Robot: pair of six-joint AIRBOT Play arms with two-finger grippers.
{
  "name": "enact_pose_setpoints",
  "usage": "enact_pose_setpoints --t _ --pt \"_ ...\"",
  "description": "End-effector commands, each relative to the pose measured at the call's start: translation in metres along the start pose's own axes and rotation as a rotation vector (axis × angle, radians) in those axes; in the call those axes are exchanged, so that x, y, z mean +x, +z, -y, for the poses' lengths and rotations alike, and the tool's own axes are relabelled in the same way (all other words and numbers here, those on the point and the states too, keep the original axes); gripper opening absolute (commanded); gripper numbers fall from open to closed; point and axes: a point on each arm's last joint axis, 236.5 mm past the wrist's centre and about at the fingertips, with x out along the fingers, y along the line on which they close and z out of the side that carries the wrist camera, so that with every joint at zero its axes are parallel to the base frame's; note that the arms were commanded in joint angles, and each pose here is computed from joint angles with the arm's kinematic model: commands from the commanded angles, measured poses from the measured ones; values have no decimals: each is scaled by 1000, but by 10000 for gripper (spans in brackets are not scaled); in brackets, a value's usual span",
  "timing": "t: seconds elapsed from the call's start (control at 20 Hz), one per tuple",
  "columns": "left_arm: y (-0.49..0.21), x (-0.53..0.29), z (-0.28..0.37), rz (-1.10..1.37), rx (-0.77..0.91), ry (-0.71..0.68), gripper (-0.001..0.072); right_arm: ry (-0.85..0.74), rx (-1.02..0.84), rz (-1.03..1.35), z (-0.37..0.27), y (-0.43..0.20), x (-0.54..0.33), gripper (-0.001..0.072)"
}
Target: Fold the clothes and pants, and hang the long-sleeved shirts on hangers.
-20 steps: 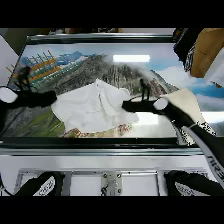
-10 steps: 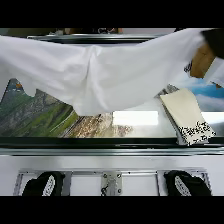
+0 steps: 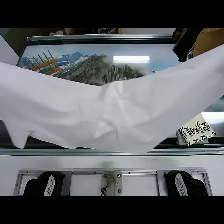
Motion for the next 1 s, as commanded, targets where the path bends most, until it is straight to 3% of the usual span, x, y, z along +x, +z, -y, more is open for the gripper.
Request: enact_pose_setpoints --t 0.0,0.15,0.3,0.35,0.4,0.45,0.55,0.7,0.85,0.95 --pt "-111 58 -30 -348 -125 23 14 -40 79 -191 36 -47 41 9" --pt "-211 106 -46 -602 -252 2 14 -27 166 -402 72 -120 121 9" --pt "-269 146 -75 -675 -296 49 14 1 177 -474 82 -182 220 10" --pt "-286 156 -85 -705 -308 74 14 1 185 -469 83 -196 249 64" --pt "-302 161 -90 -746 -324 83 14 11 200 -485 81 -212 270 354" --pt "-316 166 -93 -788 -338 90 14 34 251 -512 76 -226 285 718" --pt "-339 170 -99 -856 -350 98 14 63 336 -553 74 -238 291 699" --pt "-356 171 -101 -914 -356 98 14 -23 220 -692 109 -256 257 698" --pt "-360 167 -101 -909 -342 94 14 -186 126 -911 139 -313 190 697" --pt "-362 161 -101 -888 -341 102 13 -228 233 -1013 128 -371 150 697"
